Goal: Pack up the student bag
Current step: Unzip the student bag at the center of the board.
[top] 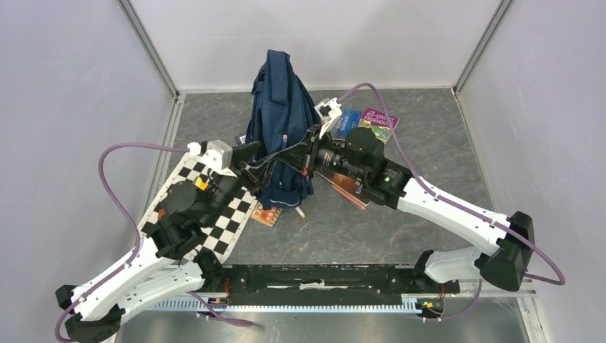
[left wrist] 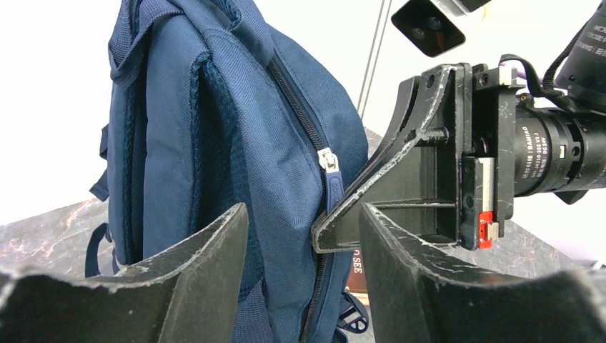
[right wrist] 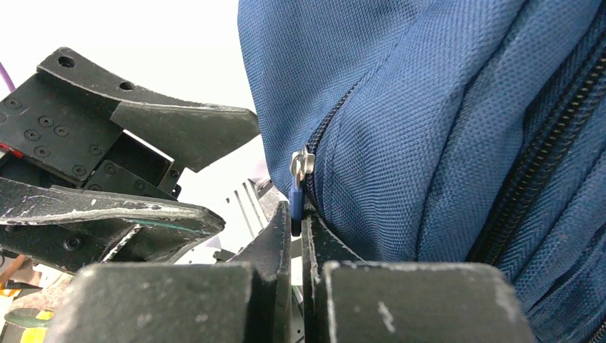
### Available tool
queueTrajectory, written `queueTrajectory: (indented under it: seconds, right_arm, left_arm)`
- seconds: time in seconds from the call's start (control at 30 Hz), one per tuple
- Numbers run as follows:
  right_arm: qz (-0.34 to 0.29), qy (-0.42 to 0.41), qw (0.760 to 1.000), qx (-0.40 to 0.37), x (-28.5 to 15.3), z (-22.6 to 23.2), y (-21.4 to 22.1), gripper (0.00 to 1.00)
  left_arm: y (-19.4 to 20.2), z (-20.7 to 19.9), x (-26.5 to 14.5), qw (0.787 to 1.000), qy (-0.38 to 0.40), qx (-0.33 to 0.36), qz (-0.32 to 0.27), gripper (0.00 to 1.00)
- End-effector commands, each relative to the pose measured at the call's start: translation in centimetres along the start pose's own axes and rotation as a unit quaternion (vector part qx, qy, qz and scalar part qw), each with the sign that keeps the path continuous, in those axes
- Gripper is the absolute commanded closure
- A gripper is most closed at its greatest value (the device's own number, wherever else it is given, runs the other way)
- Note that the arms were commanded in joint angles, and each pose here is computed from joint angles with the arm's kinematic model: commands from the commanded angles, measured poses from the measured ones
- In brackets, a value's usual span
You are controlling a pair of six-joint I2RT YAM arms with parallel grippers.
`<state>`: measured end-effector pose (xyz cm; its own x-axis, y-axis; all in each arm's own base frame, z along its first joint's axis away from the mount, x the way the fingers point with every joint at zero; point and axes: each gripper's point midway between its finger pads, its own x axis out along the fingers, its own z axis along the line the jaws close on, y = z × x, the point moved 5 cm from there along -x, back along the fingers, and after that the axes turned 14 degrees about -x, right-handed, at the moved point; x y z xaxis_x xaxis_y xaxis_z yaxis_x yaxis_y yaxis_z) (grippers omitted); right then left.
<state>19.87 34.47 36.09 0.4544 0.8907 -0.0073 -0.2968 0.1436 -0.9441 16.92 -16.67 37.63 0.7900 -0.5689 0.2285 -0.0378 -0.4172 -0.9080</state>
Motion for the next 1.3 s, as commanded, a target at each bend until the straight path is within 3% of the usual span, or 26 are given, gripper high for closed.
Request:
queueTrajectory:
  seconds: [0.0,0.13,0.37,0.57,0.77,1.1,1.27]
  right_arm:
    - [-0.071,-0.036,0.997,-0.004,-0.3,2.1,-4.6,1.00]
    - [-0.066,-0.033,0.997,-0.005,-0.6,2.1,-4.6,1.00]
    - [-0.046,-0.021,0.999,-0.010,-1.0,1.7,-3.9,1.00]
    - [-0.048,-0.023,0.999,-0.011,-1.6,2.0,-4.2,1.00]
    - [-0.078,-0.033,0.996,0.005,-2.6,3.0,-6.3,1.00]
    - [-0.180,-0.016,0.980,0.084,-4.5,3.5,-10.5,1.00]
    - [-0.179,-0.029,0.979,0.092,-2.9,3.7,-11.2,1.00]
  left_arm:
    - [-0.8,0.4,0.6,0.999,-0.037,0.003,0.006,0.35]
    - [-2.1,1.1,1.2,0.996,-0.088,-0.011,-0.017,0.35]
    - [-2.4,1.0,2.2,0.994,-0.104,-0.038,-0.021,0.39]
    - [-1.4,1.2,2.6,0.994,-0.100,-0.041,-0.010,0.62]
    - [0.3,1.9,1.8,0.994,-0.100,-0.037,0.007,0.98]
    - [3.0,1.9,-0.1,0.999,-0.038,-0.005,0.033,0.98]
    - [4.3,1.9,0.0,0.998,-0.035,-0.006,0.061,0.98]
